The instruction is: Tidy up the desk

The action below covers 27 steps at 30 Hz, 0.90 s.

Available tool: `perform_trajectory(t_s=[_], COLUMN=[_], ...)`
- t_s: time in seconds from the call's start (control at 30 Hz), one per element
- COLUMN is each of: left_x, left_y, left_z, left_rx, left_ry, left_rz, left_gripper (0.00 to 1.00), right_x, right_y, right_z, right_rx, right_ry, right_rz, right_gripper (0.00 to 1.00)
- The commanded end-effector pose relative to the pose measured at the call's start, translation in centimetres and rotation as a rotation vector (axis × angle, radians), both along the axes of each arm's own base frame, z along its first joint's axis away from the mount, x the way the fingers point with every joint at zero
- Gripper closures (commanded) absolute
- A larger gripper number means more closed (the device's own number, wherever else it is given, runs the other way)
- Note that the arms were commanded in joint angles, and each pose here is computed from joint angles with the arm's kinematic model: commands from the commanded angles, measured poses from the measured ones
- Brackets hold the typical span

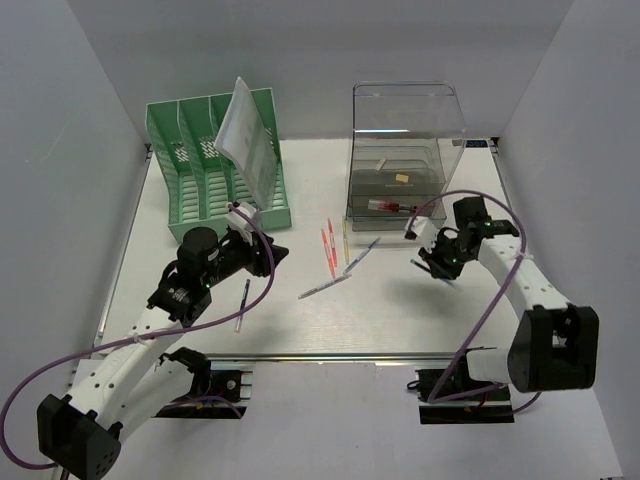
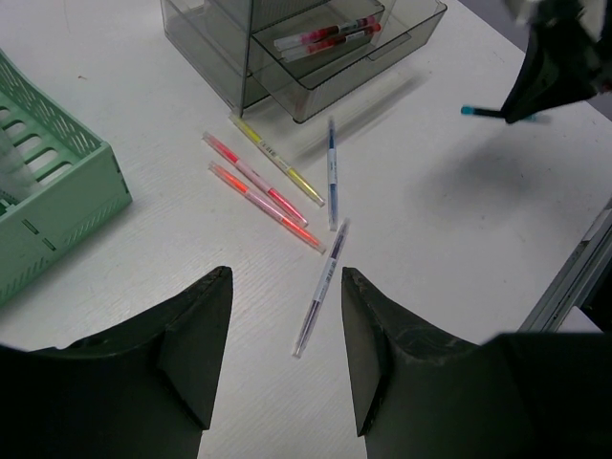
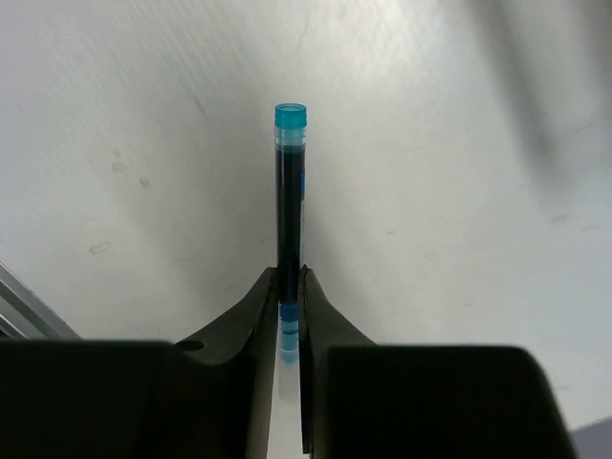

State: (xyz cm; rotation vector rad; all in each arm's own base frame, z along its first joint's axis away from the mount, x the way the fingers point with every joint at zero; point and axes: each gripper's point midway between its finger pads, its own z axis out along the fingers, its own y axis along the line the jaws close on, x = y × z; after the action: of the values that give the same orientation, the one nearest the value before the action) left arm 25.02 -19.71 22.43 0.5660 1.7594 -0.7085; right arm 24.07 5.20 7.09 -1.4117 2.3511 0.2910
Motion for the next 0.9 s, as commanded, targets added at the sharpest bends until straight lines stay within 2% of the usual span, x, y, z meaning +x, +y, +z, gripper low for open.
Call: perform_trajectory(t_s=[0.0, 0.13, 0.23, 0.4, 0.57, 0.7, 0.77, 0.8, 0.87], left_x=[0.0, 0.1, 0.3, 0.5, 0.6, 0.7, 0.6, 0.6, 0.6], left_y=[-0.1, -0.2, -0.3, -0.4, -0.3, -0.3, -0.4, -0.4, -0.4], left_z=[0.1, -0.5, -1.1, -1.9, -2.4, -2.6, -2.6, -2.6, -2.6], left_rx=[0.003, 0.014, 0.027, 0.045, 0.058, 0.061, 0.063, 0.064, 0.064], left_ry=[-0.018, -0.006, 0.009, 0.028, 0.038, 0.043, 0.046, 0.045, 0.045], left_rz=[-0.008, -0.009, -0.015, -0.017, -0.011, -0.015, -0.02, -0.021, -0.022], left_gripper=[0.41, 0.41, 0.41, 0.41, 0.41, 0.41, 0.41, 0.41, 0.41], right_x=[1.7, 5.3, 7.9, 11.3, 12.4, 12.9, 12.8, 12.0, 11.4], right_y=[2.7, 5.2, 6.7, 8.8, 10.1, 10.6, 11.7, 11.8, 14.0], right_z=[5.9, 10.9, 13.0, 14.9, 15.4, 15.5, 15.6, 15.4, 17.2], right_rx=[0.1, 0.126, 0.111, 0.085, 0.085, 0.049, 0.106, 0.139, 0.269], right_ry=[-0.164, -0.358, -0.482, -0.544, -0.53, -0.579, -0.531, -0.459, -0.376], right_rz=[0.149, 0.215, 0.237, 0.255, 0.248, 0.279, 0.261, 0.243, 0.222], right_gripper=[0.96, 0.95, 0.95, 0.94, 0.94, 0.94, 0.96, 0.97, 0.98])
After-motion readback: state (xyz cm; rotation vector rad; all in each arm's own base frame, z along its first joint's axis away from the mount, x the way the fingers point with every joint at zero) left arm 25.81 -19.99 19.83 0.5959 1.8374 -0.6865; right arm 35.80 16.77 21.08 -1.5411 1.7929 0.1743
